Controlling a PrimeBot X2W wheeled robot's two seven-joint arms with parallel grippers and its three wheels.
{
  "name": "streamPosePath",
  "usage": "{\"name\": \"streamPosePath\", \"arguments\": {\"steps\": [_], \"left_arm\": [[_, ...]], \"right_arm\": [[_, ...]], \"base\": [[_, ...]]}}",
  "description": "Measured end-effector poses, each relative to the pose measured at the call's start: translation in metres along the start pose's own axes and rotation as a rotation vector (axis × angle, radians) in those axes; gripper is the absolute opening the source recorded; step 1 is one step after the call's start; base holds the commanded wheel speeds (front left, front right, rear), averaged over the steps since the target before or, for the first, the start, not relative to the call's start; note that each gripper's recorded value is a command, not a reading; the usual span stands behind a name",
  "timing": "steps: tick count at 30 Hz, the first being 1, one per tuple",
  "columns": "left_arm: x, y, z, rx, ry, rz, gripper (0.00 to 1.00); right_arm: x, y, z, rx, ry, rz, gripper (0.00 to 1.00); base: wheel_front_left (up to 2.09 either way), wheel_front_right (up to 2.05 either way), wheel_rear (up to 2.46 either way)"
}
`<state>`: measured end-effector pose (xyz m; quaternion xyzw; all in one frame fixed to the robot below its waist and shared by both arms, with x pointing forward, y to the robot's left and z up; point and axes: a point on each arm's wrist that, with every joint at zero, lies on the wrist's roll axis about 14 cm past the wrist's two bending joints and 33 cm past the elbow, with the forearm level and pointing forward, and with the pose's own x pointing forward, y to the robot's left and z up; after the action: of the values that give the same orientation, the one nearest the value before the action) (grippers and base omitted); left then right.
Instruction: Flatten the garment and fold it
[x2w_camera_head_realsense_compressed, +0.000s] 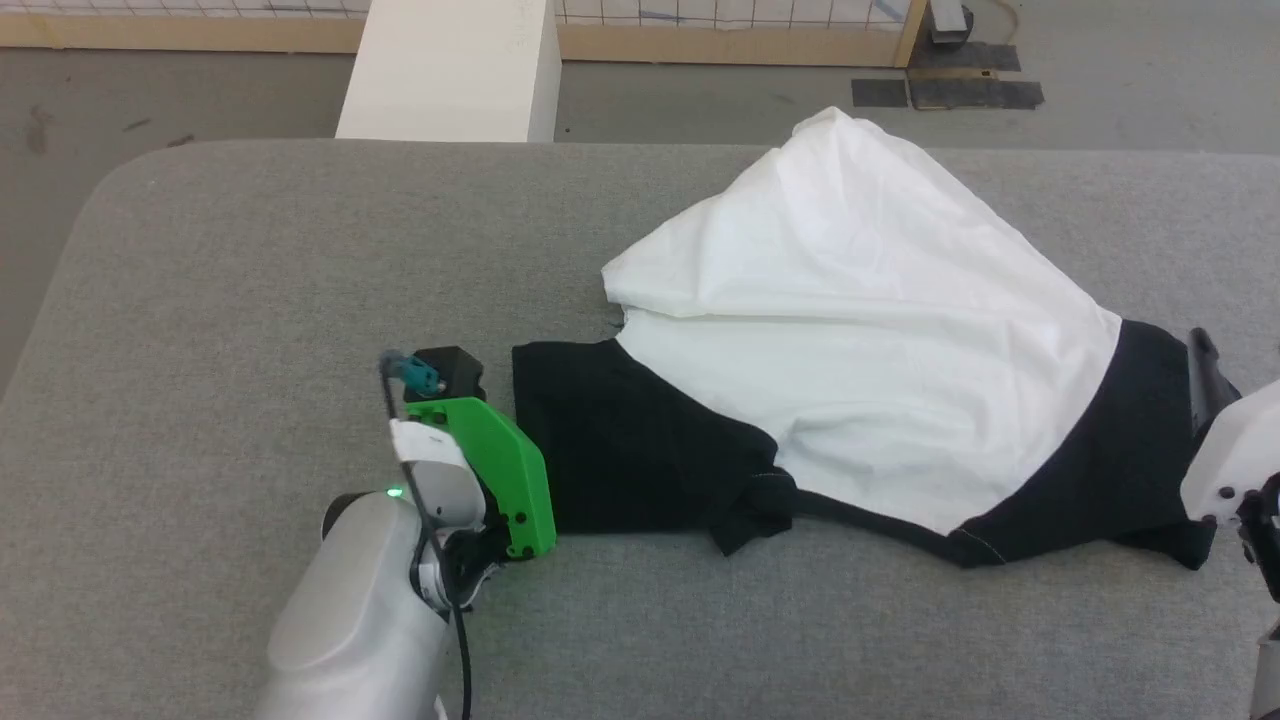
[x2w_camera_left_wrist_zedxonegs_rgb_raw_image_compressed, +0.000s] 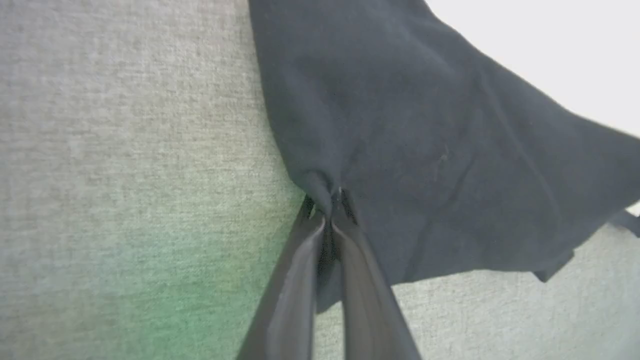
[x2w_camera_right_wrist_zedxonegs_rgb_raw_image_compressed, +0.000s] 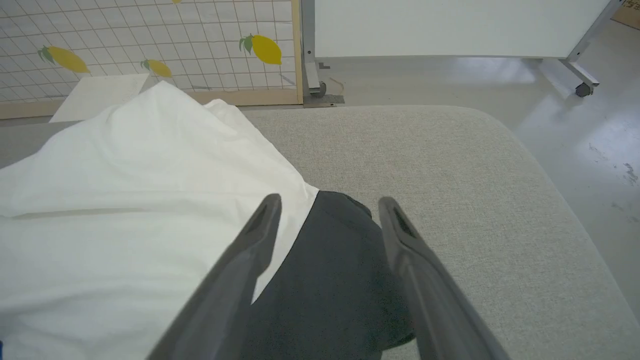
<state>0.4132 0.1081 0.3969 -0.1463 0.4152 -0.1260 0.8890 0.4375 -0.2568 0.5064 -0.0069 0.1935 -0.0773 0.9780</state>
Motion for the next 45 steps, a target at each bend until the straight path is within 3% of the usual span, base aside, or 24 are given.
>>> {"name": "streamPosePath", "arguments": {"steps": [4, 7, 11, 14, 20, 27, 28, 29, 33, 38, 41, 45], "left_arm": [[-0.016, 0.008, 0.031, -0.092, -0.161, 0.001, 0.0], [-0.037, 0.022, 0.06, -0.1, -0.289, 0.034, 0.0], [-0.073, 0.034, 0.095, -0.031, -0.438, 0.095, 0.0], [-0.089, 0.021, 0.109, 0.061, -0.493, 0.096, 0.0], [-0.062, -0.045, 0.065, 0.196, -0.305, -0.08, 0.0], [-0.026, -0.08, -0.039, 0.179, 0.032, -0.231, 0.0], [-0.025, -0.083, -0.045, 0.182, 0.057, -0.247, 0.17], [-0.025, -0.088, -0.047, 0.165, 0.065, -0.27, 1.0], [-0.032, -0.095, -0.027, 0.074, -0.009, -0.329, 1.0], [-0.051, -0.073, 0.03, -0.013, -0.194, -0.307, 1.0], [-0.063, -0.04, 0.06, -0.014, -0.298, -0.198, 1.0], [-0.061, 0.013, 0.056, 0.05, -0.246, -0.002, 1.0]], "right_arm": [[0.0, 0.008, -0.003, 0.002, 0.008, 0.02, 1.0], [0.001, 0.013, -0.009, 0.006, 0.026, 0.036, 1.0], [0.002, 0.022, -0.011, -0.005, 0.031, 0.057, 1.0], [0.004, 0.03, -0.015, -0.01, 0.043, 0.077, 1.0], [0.008, 0.04, -0.02, -0.014, 0.059, 0.102, 1.0], [0.01, 0.039, -0.03, -0.009, 0.083, 0.098, 1.0], [0.01, 0.038, -0.03, -0.007, 0.084, 0.097, 1.0], [0.01, 0.038, -0.031, -0.005, 0.083, 0.095, 1.0], [0.011, 0.038, -0.032, -0.001, 0.087, 0.095, 1.0], [0.012, 0.042, -0.032, -0.001, 0.088, 0.103, 1.0], [0.012, 0.045, -0.033, -0.005, 0.09, 0.11, 1.0], [0.013, 0.048, -0.036, -0.009, 0.097, 0.117, 1.0]], "base": [[0.0, 0.0, 0.0], [0.0, 0.0, 0.0], [0.0, 0.0, 0.0], [0.0, 0.0, 0.0], [0.0, 0.0, 0.0], [0.0, 0.0, 0.0], [0.0, 0.0, 0.0], [0.0, 0.0, 0.0], [0.0, 0.0, 0.0], [0.0, 0.0, 0.0], [0.0, 0.0, 0.0], [0.0, 0.0, 0.0]]}}
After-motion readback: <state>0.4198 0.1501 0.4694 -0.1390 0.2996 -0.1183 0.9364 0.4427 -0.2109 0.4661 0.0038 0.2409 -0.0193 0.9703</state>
